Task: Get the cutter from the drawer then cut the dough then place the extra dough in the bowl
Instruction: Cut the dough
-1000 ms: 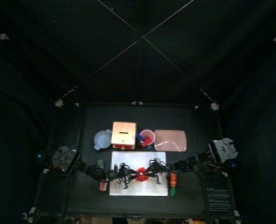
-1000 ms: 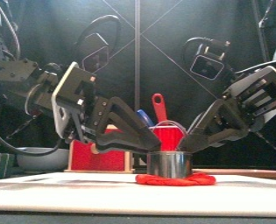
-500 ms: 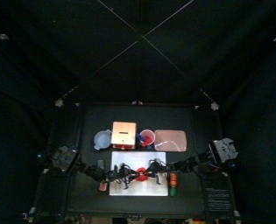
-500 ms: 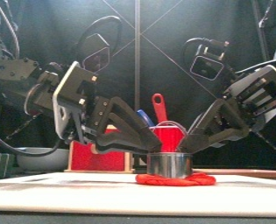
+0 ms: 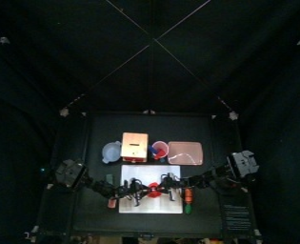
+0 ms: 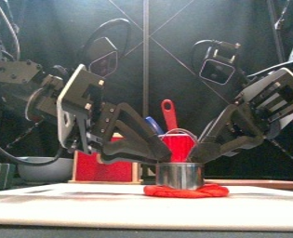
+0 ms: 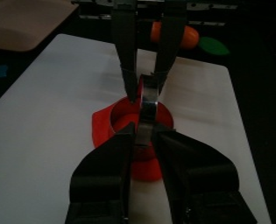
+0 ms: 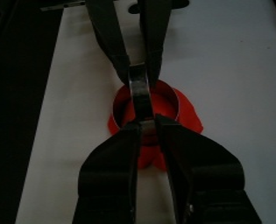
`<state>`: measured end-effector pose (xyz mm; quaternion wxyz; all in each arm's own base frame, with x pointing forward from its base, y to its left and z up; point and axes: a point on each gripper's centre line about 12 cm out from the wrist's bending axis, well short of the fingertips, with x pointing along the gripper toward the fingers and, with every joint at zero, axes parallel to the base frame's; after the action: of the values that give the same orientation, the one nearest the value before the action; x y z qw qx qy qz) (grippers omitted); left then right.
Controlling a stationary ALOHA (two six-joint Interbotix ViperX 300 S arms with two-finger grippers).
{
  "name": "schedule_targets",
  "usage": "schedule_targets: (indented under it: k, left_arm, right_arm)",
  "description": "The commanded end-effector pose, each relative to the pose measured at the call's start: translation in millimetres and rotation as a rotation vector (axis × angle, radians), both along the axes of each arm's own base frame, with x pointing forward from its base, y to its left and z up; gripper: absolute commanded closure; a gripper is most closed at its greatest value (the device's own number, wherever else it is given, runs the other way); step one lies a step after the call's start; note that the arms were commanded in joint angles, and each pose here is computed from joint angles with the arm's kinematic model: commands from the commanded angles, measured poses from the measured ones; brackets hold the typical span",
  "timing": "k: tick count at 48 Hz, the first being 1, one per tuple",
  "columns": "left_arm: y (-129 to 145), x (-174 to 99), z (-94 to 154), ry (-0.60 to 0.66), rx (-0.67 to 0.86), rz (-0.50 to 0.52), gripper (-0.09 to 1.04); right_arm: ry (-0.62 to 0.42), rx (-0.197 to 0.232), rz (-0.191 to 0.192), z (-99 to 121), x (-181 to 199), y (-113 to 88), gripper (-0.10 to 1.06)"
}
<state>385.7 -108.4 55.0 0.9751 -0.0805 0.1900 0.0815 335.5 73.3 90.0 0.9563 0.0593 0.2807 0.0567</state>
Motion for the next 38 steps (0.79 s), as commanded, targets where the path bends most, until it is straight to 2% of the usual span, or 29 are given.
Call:
schedule_targets:
  k: [1,13,18,25,38]
  left_arm:
    - [-2,-5,-7,0.046,-0.011,-0.008,0.32]
    - [-2,-5,-10,0.052,-0.010,-0.002,0.31]
    - [-1,-4,-9,0.051,-0.011,0.000,0.29]
    - [0,-4,-8,0.049,-0.017,0.013,0.26]
    - [-2,-2,-2,0.032,-0.015,0.006,0.18]
  right_arm:
    - [0.058,-0.007,0.015,-12,-4,5,0.40]
    - [0.061,-0.005,0.011,-11,-4,5,0.39]
    - [0.055,-0.001,0.002,-9,-4,3,0.38]
    - [0.046,-0.006,0.008,-6,-3,3,0.37]
    - [0.032,-0.003,0.009,-2,-2,4,0.25]
